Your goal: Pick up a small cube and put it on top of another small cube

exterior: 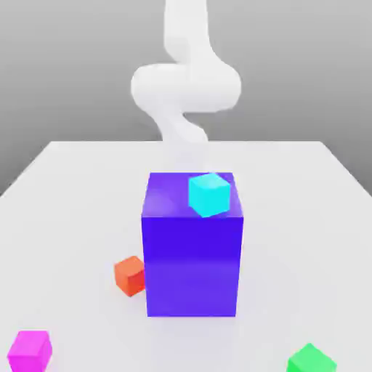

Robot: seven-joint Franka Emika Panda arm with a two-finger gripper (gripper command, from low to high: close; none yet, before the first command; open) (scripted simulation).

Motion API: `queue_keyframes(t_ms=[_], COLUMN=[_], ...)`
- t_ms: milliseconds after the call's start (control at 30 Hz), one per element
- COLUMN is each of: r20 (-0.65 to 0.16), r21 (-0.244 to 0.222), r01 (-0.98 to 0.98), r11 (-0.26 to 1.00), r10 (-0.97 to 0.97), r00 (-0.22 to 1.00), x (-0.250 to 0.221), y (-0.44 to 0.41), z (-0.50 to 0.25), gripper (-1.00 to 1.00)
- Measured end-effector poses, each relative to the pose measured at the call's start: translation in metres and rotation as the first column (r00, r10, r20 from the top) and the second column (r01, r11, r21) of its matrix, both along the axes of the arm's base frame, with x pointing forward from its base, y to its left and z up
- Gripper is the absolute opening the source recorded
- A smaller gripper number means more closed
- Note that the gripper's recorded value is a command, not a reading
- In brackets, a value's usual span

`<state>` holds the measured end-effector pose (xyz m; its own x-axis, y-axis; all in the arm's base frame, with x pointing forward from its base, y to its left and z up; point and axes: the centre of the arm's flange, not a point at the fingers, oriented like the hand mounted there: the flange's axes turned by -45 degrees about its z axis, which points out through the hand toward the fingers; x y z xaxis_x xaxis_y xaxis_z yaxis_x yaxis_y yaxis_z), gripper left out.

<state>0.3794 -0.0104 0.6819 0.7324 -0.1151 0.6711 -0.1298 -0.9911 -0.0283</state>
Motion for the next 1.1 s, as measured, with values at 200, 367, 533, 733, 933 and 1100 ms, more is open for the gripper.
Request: queue_keyframes(t_ms=[200, 367, 533, 733, 933, 1100], r20=[-0.146, -0.258, -0.366, -0.491, -0.612, -0.667], r21=[0.045, 0.069, 0.082, 0.088, 0.079, 0.069], r01=[0.286, 0.498, 0.683, 0.862, 0.966, 0.991], r11=[0.957, 0.864, 0.725, 0.499, 0.247, 0.113], r10=[-0.277, -0.467, -0.616, -0.731, -0.753, -0.734], r00=[0.950, 0.846, 0.698, 0.474, 0.243, 0.130], x=[0.069, 0.107, 0.127, 0.126, 0.109, 0.098], y=[-0.042, -0.086, -0.135, -0.192, -0.226, -0.239], z=[-0.083, -0.160, -0.244, -0.346, -0.445, -0.520], gripper=[0.00, 0.00, 0.00, 0.00, 0.00, 0.00])
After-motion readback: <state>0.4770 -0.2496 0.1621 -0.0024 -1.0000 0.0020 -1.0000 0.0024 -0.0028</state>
